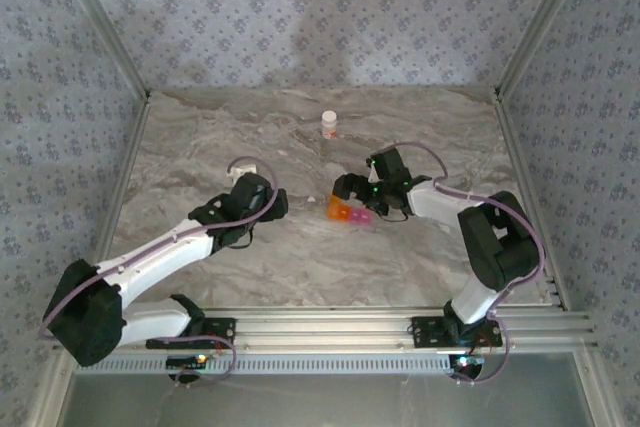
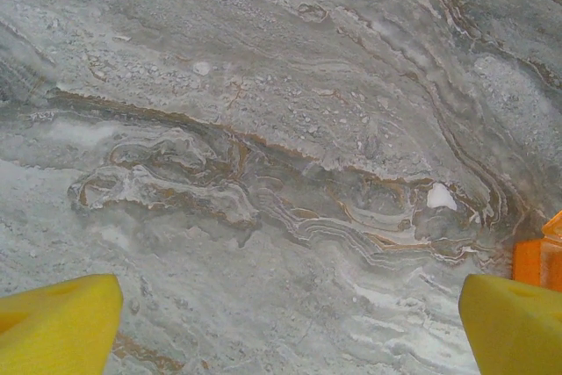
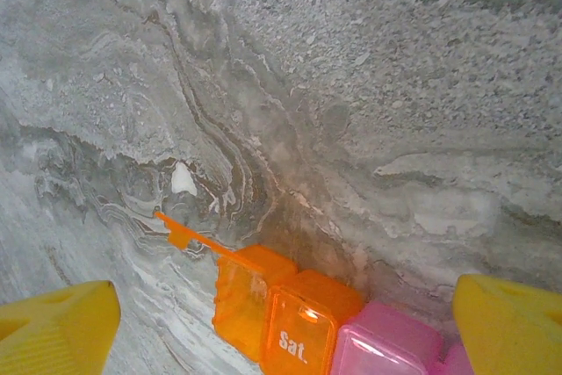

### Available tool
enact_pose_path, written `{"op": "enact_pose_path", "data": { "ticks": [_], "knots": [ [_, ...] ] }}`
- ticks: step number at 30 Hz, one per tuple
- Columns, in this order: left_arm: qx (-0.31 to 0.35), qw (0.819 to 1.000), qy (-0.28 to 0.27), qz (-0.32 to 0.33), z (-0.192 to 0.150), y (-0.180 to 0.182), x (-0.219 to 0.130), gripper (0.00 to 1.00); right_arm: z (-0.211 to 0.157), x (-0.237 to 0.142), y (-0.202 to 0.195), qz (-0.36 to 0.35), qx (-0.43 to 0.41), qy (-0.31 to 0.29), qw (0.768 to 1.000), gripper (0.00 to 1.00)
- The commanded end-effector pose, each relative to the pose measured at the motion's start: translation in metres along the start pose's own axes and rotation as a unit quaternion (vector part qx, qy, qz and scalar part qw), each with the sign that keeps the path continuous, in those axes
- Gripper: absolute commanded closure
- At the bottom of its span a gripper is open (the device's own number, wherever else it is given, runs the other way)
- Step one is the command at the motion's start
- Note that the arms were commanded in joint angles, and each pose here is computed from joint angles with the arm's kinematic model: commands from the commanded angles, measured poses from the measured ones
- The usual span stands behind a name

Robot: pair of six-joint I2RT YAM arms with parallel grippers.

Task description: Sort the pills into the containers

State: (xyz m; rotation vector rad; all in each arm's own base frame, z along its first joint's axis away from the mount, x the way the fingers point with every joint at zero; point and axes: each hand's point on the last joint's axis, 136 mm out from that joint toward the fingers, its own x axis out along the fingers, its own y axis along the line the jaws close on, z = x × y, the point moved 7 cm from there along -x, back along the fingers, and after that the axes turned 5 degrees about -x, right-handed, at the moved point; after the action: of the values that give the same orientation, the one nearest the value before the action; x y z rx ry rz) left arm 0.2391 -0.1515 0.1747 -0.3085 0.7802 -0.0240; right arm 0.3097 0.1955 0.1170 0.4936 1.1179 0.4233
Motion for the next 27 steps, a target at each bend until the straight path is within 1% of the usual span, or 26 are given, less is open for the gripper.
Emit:
{"op": "enact_pose_path", "data": {
  "ticks": [1, 5, 10, 19, 27],
  "knots": [
    [-0.013, 1.0, -0.006, -0.006, 0.001, 0.002, -0.002, 0.02, 0.009, -0.014, 0.007, -0.011, -0.009, -0.023, 1.0, 0.01],
    [-0.013, 1.0, -0.006, -0.007, 0.001, 0.002, -0.001, 0.02, 0.011, -0.034, 0.007, -0.024, -0.02, -0.046, 0.998, 0.01],
    [-0.015, 1.0, -0.007, -0.011, 0.001, 0.0, 0.0, 0.02, 0.002, -0.047, 0.001, -0.034, -0.02, -0.042, 0.998, 0.01],
    [-0.014, 1.0, -0.005, -0.012, 0.002, -0.003, 0.004, 0.02, -0.025, -0.039, -0.015, -0.039, -0.009, -0.012, 0.999, 0.01],
    [-0.016, 1.0, -0.004, -0.012, 0.003, -0.004, 0.005, 0.02, -0.031, -0.027, -0.015, -0.036, -0.007, 0.0, 0.999, 0.01]
  ]
}}
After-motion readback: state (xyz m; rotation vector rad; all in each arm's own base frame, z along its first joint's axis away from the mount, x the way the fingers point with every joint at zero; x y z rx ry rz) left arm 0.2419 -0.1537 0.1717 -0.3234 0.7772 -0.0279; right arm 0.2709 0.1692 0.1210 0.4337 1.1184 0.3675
